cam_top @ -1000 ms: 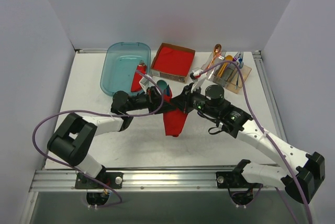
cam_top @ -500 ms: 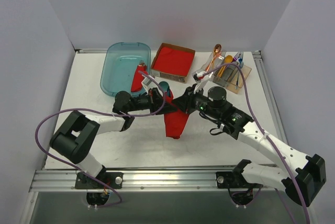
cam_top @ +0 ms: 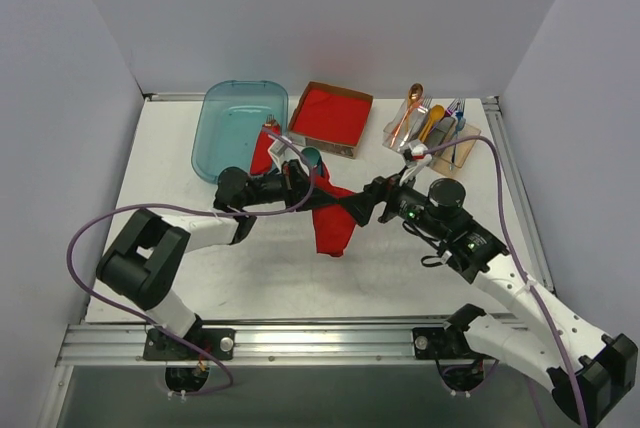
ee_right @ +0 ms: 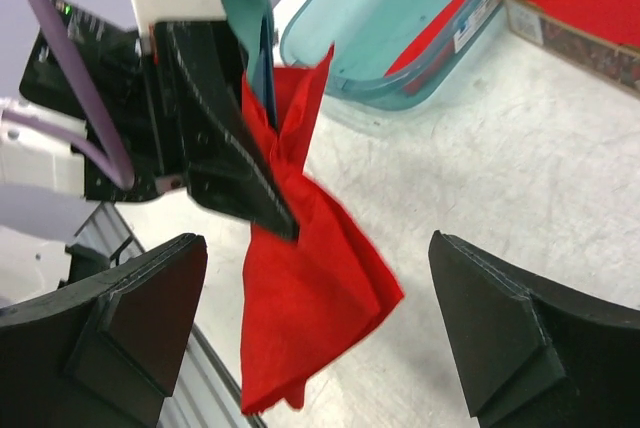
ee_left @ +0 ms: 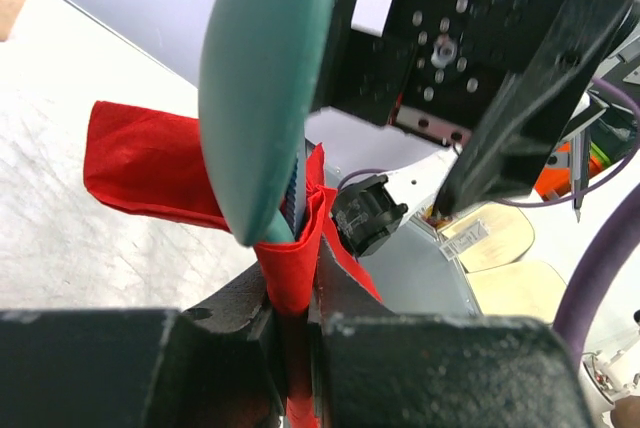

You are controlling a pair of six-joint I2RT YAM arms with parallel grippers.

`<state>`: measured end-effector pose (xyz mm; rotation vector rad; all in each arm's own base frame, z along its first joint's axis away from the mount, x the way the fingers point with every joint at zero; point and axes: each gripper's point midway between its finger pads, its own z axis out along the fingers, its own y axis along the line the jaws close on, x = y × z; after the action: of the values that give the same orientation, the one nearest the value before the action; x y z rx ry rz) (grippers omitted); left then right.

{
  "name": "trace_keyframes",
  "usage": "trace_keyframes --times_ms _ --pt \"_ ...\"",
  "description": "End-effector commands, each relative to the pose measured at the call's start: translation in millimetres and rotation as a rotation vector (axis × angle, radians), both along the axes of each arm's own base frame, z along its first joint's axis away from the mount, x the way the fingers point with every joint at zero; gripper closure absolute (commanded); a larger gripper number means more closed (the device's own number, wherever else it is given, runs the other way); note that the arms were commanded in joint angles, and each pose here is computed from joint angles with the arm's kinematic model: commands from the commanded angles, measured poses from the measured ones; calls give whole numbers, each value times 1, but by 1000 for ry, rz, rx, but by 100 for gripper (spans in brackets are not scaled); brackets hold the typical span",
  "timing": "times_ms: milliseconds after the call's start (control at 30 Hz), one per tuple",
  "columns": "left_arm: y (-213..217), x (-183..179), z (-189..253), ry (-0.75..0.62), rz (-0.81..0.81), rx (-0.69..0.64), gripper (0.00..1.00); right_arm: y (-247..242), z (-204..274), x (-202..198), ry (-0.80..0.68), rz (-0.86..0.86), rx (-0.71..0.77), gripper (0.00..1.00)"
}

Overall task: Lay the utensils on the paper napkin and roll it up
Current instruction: Pick up the utensils from the center of the board, then roll the napkin.

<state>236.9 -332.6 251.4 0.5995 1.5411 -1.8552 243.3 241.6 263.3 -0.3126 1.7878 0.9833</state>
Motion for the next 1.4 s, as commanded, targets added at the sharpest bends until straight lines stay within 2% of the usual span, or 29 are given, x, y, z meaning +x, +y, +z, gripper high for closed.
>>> trace_keyframes --times_ms 0,433,700,767,867,900,967,1000,1067,1100,1200,1233,1267,1300,1367 --pt "1 7 34 -79 11 -53 98 3 16 -13 -53 67 77 0" --pt "5 15 78 -79 83 -133 98 33 15 -21 -40 214 296 0" --pt "7 18 81 -65 114 -126 98 59 11 -22 -29 265 306 1" --pt "6 19 81 -60 117 -120 98 63 6 -22 -15 266 301 4" --pt "5 21 80 -43 119 -104 98 65 0 -22 2 269 293 20" --pt "5 22 80 -40 119 -99 98 65 0 -23 3 270 294 30" --pt "5 21 80 -35 116 -91 98 64 0 -24 2 267 296 39" --pt "5 21 80 -33 114 -89 98 63 -1 -24 6 263 292 49" --pt "5 22 80 -26 110 -78 98 62 -1 -25 6 263 287 60" --pt "5 22 81 -28 107 -78 98 62 -3 -25 11 261 284 72" --pt "6 22 84 -30 102 -82 98 62 -5 -25 21 261 278 85" --pt "6 22 85 -30 102 -82 98 62 -7 -26 24 264 276 80" --pt "5 22 86 -29 99 -82 97 62 -7 -27 24 265 276 70" --pt "6 23 87 -30 100 -83 98 61 -8 -29 23 269 280 43" --pt "7 24 87 -25 101 -79 98 60 -9 -31 26 272 285 32"
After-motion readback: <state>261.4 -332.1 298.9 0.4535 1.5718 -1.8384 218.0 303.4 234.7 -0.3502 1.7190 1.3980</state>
